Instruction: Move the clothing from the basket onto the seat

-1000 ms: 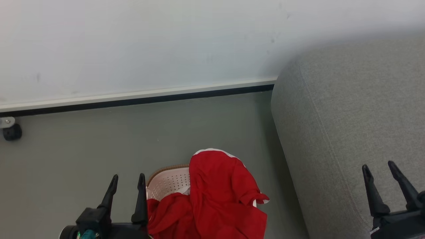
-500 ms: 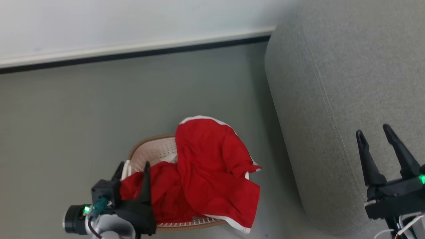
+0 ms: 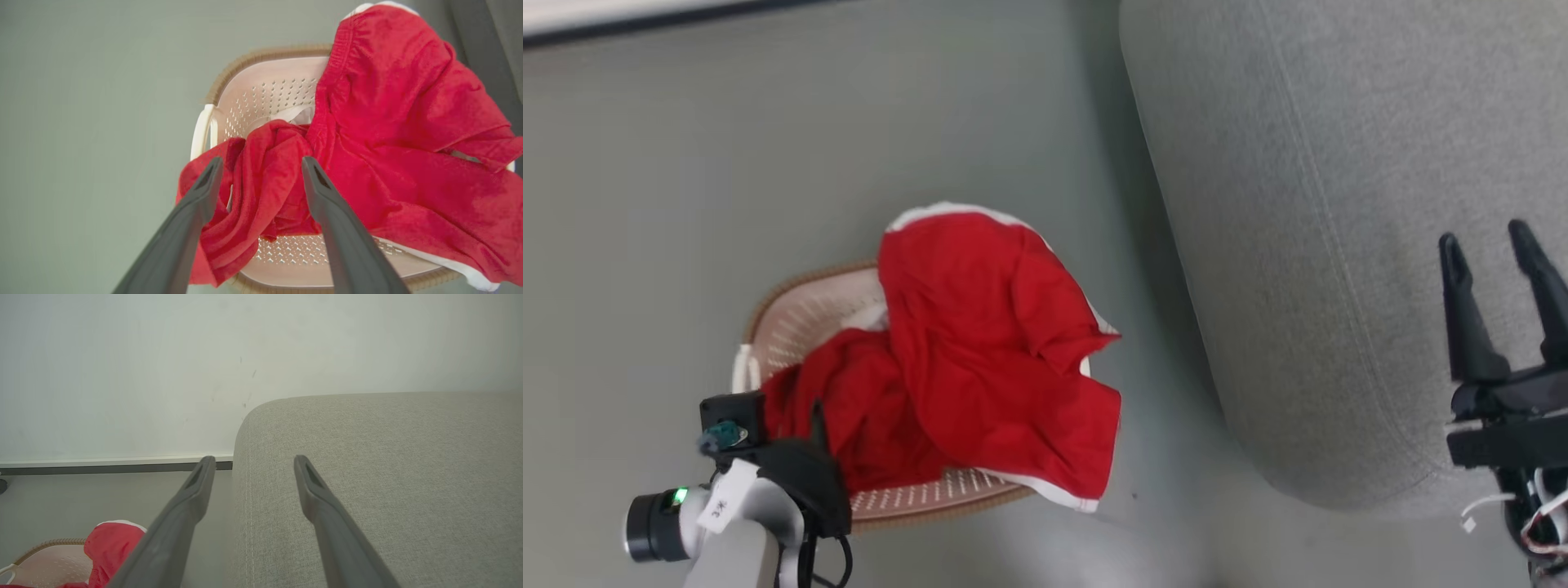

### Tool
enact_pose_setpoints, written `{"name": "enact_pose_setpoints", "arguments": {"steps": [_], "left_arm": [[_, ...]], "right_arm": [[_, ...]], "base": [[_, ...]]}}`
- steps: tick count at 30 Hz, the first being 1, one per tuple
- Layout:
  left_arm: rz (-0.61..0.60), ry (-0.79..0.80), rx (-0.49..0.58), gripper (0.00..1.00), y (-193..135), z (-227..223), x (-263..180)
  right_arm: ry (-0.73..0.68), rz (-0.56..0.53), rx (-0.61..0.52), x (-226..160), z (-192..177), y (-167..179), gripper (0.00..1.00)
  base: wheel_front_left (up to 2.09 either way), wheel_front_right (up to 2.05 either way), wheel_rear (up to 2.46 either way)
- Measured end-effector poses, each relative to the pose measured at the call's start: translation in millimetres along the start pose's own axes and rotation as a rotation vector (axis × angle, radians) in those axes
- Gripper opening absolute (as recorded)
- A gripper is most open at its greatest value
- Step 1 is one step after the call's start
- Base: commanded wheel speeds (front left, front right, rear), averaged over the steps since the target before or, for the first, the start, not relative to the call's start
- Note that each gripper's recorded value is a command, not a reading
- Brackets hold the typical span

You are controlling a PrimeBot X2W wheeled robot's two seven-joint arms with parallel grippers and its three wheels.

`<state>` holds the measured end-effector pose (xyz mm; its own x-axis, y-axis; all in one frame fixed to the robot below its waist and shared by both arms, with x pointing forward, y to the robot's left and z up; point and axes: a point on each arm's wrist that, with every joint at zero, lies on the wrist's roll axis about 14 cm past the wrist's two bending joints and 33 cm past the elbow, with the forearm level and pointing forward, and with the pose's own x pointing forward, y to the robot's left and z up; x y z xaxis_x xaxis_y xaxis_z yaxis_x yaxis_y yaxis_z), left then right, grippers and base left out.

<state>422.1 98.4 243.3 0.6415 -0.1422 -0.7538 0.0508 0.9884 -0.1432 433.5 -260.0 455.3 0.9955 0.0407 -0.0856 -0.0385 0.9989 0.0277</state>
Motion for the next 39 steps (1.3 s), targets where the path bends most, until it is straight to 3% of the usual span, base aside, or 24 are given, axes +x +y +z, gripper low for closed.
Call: {"name": "enact_pose_setpoints", "arguments": {"steps": [6,16,39], "left_arm": [[0.042,0.136,0.051,1.0,14.1,-39.6,23.8],[0.038,0.17,0.115,1.0,9.3,-53.2,37.0],[-0.047,0.36,0.483,1.0,-11.1,-81.7,76.5]], "right_arm": [[0.044,-0.043,-0.009,10.2,-18.3,-17.4,1.0],[0.095,-0.055,0.011,11.9,-39.4,-18.5,1.0],[0.196,-0.045,0.064,17.1,-78.5,-15.1,1.0]], "base": [[0.0,0.0,0.0],[0.0,0.0,0.0],[0.0,0.0,0.0]]}}
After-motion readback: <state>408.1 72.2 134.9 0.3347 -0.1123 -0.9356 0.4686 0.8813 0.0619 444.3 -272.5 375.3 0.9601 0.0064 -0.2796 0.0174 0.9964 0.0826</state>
